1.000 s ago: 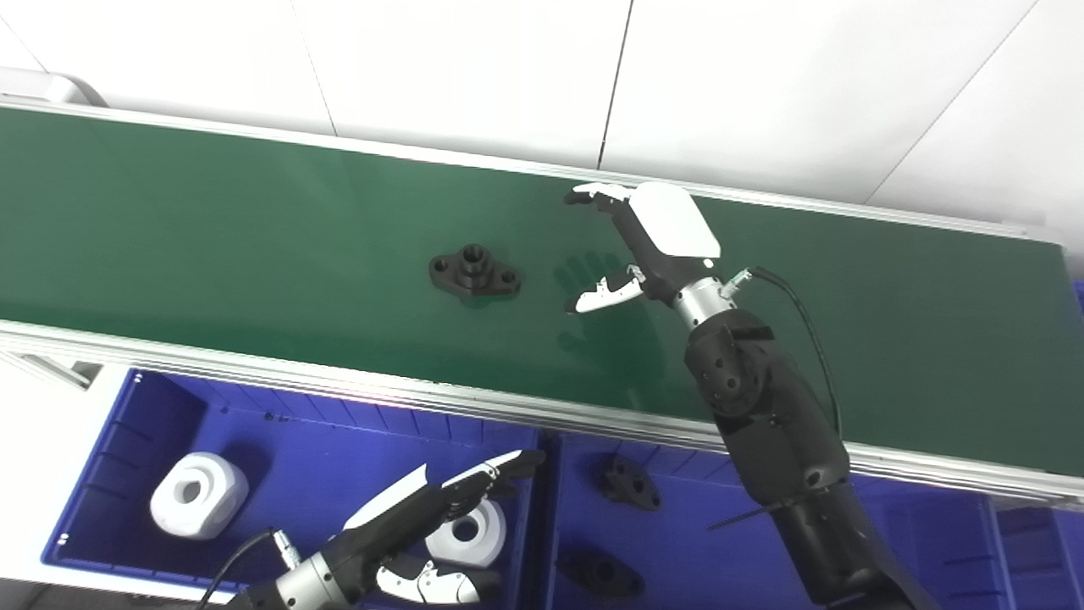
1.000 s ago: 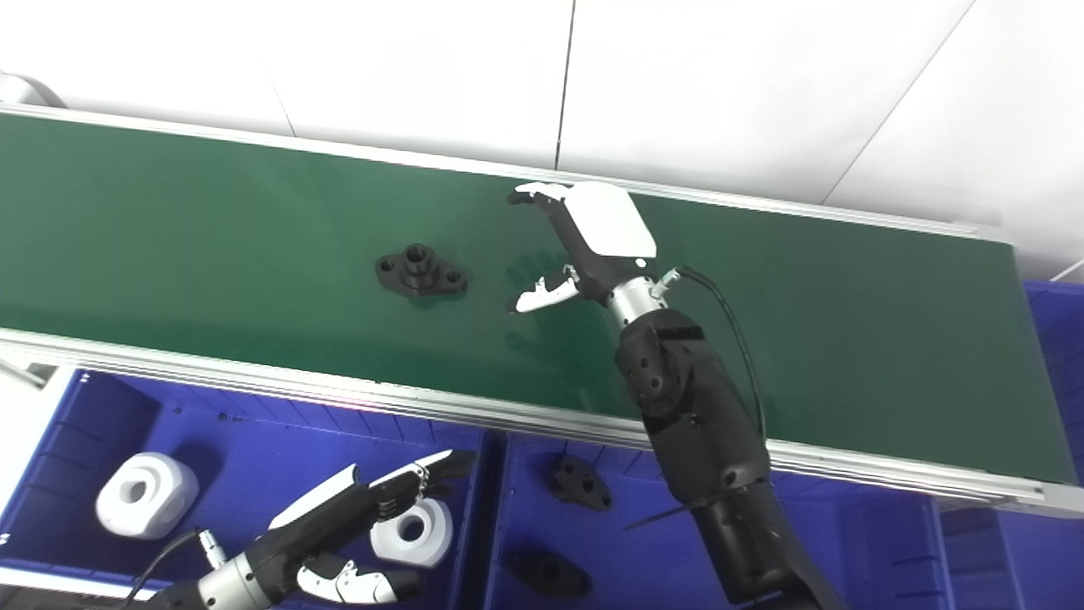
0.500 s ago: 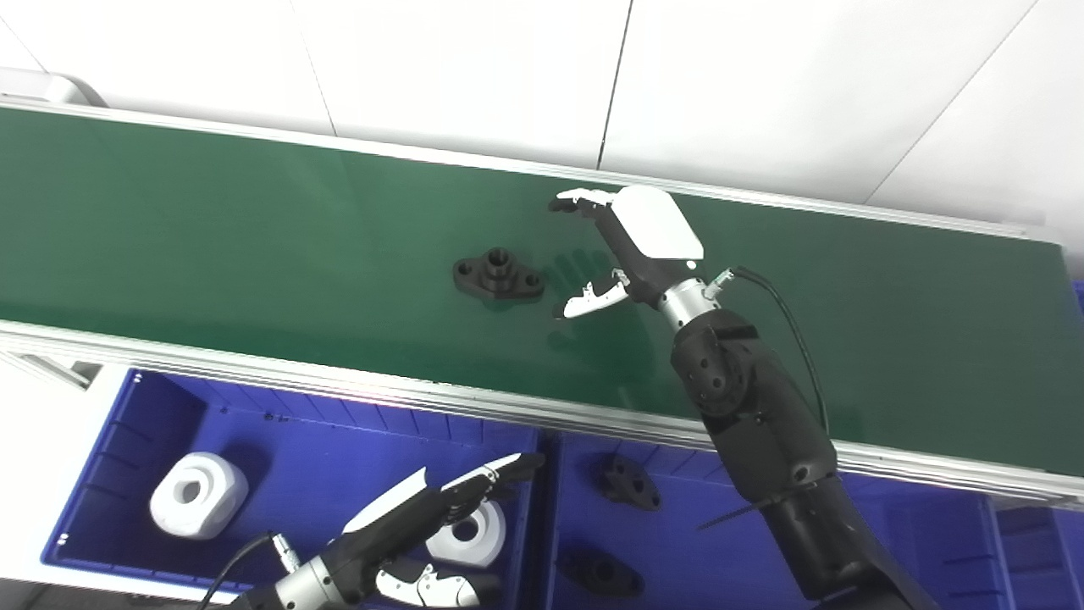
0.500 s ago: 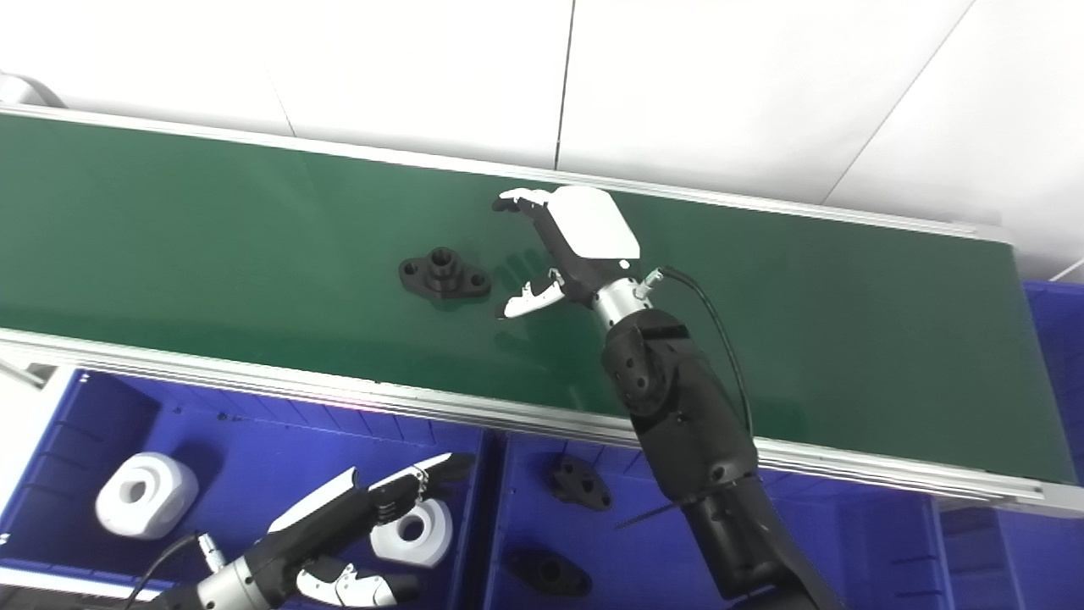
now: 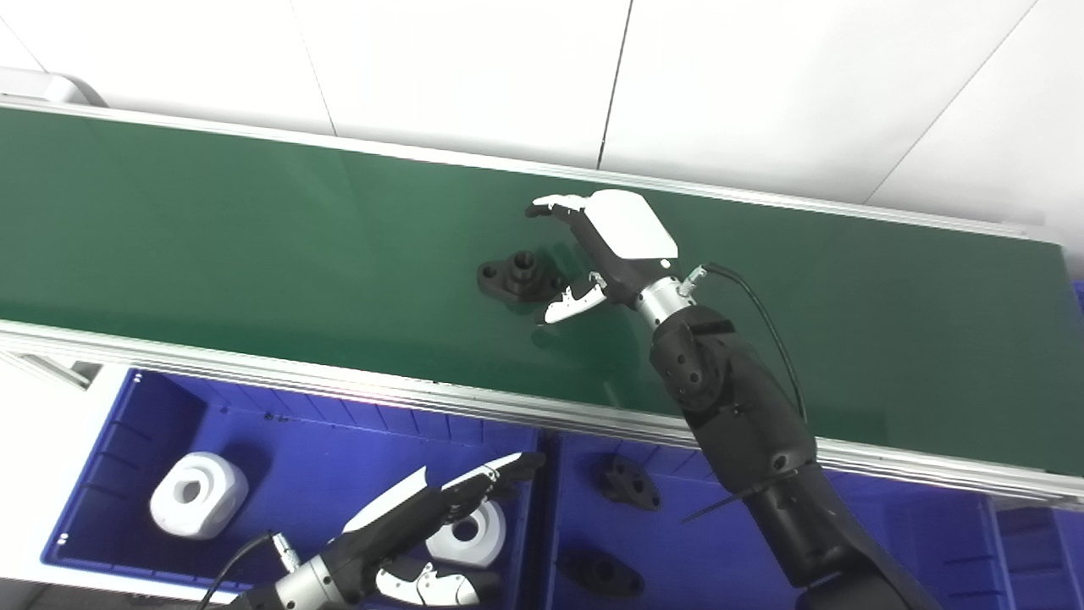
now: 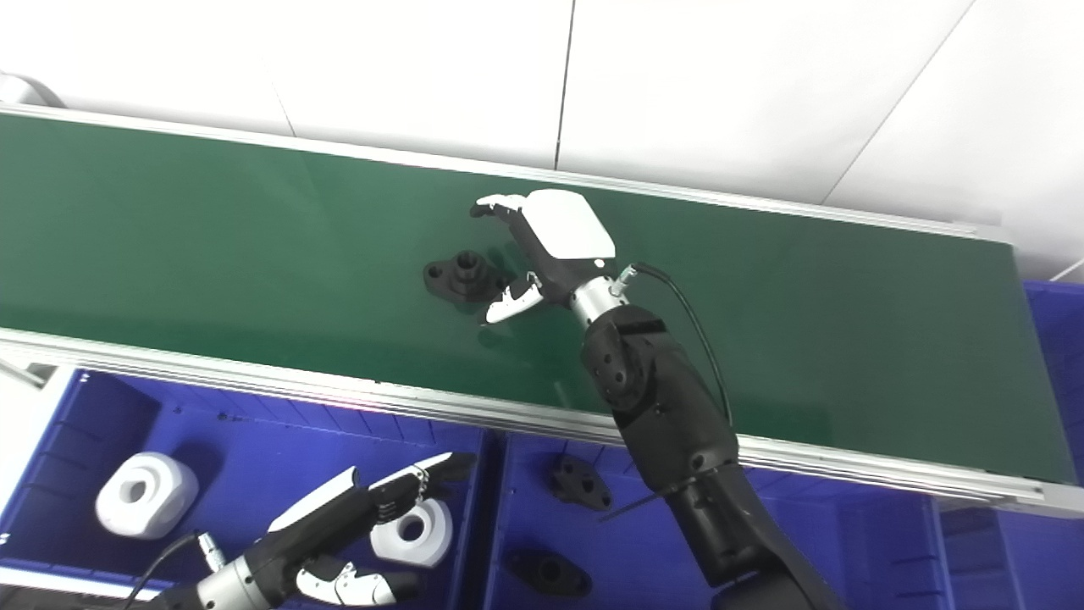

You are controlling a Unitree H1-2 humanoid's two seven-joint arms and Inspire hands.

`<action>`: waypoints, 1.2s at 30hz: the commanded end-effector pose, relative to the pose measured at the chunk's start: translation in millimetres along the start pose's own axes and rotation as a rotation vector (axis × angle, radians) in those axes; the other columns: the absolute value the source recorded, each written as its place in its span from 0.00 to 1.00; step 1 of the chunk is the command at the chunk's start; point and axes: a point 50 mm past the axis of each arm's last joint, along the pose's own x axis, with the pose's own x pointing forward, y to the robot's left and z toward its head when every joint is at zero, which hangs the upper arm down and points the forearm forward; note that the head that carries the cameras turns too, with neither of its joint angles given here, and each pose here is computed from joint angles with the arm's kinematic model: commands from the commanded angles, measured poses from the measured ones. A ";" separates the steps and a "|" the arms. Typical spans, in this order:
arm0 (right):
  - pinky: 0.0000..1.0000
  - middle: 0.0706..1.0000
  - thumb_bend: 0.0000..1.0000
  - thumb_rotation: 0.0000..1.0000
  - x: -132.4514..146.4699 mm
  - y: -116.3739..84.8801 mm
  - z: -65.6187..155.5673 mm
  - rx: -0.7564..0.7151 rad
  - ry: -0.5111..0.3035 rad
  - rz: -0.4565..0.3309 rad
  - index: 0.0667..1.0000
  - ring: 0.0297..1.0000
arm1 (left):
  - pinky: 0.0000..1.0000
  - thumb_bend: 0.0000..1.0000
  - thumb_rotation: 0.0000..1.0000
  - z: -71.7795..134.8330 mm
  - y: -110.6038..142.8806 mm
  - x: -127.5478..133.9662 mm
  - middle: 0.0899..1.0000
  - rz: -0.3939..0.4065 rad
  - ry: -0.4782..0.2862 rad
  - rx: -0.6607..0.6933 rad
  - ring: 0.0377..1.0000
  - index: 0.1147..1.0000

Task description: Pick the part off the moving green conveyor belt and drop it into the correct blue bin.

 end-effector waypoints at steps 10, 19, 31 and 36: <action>0.57 0.61 0.57 0.09 17.0 14.4 -7.3 -0.016 0.013 0.022 0.50 0.58 | 0.92 0.43 0.46 10.2 2.0 -7.7 0.98 0.016 -0.040 0.000 0.97 0.95; 0.34 0.52 0.49 0.00 17.9 16.1 -10.9 -0.007 0.029 0.011 0.48 0.42 | 0.91 0.41 0.46 10.5 7.0 -6.6 0.99 0.013 -0.048 0.000 0.97 0.96; 0.32 0.52 0.49 0.00 17.6 0.6 -8.0 -0.022 0.025 -0.029 0.47 0.42 | 0.93 0.41 0.47 11.2 12.0 -8.4 0.99 0.008 -0.048 -0.012 0.98 0.96; 0.31 0.53 0.49 0.00 15.6 -4.5 -6.9 -0.031 0.013 -0.038 0.46 0.43 | 0.94 0.42 0.48 11.0 13.9 -8.2 0.99 0.008 -0.049 -0.017 0.98 0.96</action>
